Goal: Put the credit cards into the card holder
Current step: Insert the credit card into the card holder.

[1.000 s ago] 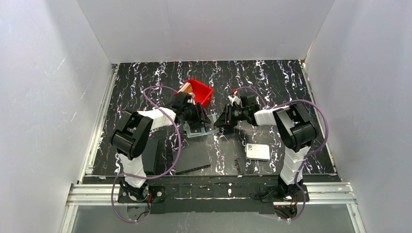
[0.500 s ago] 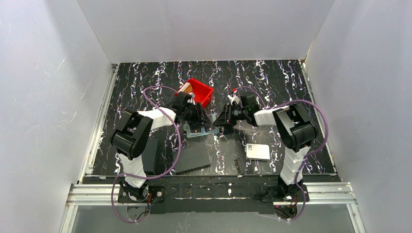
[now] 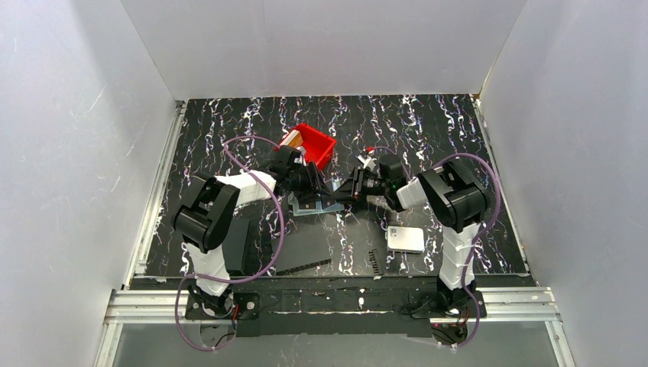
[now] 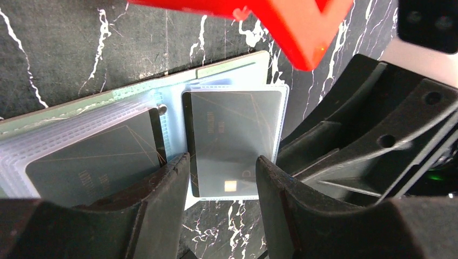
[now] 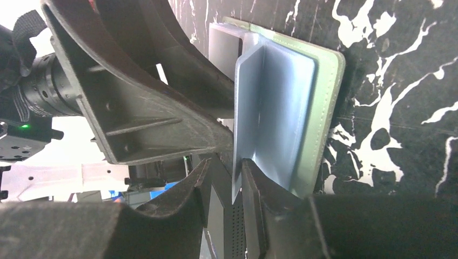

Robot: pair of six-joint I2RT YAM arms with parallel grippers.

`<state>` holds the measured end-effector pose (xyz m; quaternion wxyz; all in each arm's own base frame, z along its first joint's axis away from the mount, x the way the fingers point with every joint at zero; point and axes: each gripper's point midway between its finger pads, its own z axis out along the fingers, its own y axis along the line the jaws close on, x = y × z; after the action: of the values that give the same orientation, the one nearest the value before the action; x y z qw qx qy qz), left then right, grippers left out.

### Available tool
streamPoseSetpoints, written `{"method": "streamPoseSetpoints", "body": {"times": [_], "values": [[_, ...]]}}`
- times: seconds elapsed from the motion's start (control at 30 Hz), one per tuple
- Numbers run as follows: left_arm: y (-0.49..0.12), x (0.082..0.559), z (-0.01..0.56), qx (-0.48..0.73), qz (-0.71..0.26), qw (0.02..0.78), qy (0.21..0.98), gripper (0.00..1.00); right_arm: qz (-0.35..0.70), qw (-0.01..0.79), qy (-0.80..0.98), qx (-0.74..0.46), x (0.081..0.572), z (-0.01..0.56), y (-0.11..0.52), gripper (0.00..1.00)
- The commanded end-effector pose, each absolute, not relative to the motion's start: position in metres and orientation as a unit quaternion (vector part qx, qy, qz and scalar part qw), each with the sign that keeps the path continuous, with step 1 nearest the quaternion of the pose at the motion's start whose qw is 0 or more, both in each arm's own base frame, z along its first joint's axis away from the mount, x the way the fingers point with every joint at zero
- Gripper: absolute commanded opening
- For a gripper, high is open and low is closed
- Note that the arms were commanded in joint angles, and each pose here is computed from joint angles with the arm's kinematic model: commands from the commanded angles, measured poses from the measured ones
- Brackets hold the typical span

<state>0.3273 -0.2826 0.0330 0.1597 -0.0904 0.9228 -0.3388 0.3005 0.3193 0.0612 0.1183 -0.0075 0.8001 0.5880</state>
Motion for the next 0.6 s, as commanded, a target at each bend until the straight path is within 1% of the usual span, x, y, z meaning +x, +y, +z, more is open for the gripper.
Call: {"method": "streamPoseSetpoints", "body": {"times": [0.0, 0.03, 0.1, 0.17, 0.2, 0.23, 0.4, 0.43, 0.47, 0.53, 0.57], "values": [[-0.275, 0.313, 0.032, -0.093, -0.323, 0.148, 0.93, 0.47, 0.626, 0.126, 0.77, -0.012, 0.299, 0.075, 0.328, 0.35], [-0.275, 0.313, 0.032, -0.094, -0.324, 0.147, 0.93, 0.47, 0.629, 0.125, 0.767, -0.011, 0.299, 0.076, 0.329, 0.35], [-0.275, 0.313, 0.034, -0.096, -0.327, 0.148, 0.928, 0.47, 0.629, 0.124, 0.767, -0.01, 0.297, 0.073, 0.329, 0.31], [-0.276, 0.314, 0.039, -0.096, -0.33, 0.153, 0.926, 0.47, 0.623, 0.127, 0.772, -0.007, 0.297, 0.069, 0.328, 0.24], [-0.276, 0.315, 0.042, -0.097, -0.332, 0.157, 0.925, 0.48, 0.62, 0.127, 0.775, -0.006, 0.297, 0.066, 0.327, 0.18], [-0.276, 0.316, 0.046, -0.098, -0.335, 0.16, 0.923, 0.5, 0.617, 0.127, 0.777, -0.006, 0.297, 0.064, 0.326, 0.15], [-0.271, 0.32, 0.074, -0.108, -0.357, 0.176, 0.911, 0.61, 0.608, 0.126, 0.784, -0.012, 0.299, 0.058, 0.327, 0.13], [-0.268, 0.322, 0.083, -0.109, -0.363, 0.181, 0.907, 0.64, 0.606, 0.127, 0.785, -0.018, 0.3, 0.058, 0.327, 0.13], [-0.263, 0.323, 0.091, -0.111, -0.367, 0.184, 0.905, 0.66, 0.604, 0.129, 0.786, -0.025, 0.301, 0.06, 0.328, 0.19], [-0.251, 0.322, 0.103, -0.117, -0.371, 0.189, 0.902, 0.69, 0.601, 0.135, 0.786, -0.049, 0.303, 0.064, 0.331, 0.34], [-0.242, 0.322, 0.11, -0.124, -0.371, 0.192, 0.9, 0.7, 0.598, 0.136, 0.788, -0.056, 0.303, 0.066, 0.332, 0.39]]}}
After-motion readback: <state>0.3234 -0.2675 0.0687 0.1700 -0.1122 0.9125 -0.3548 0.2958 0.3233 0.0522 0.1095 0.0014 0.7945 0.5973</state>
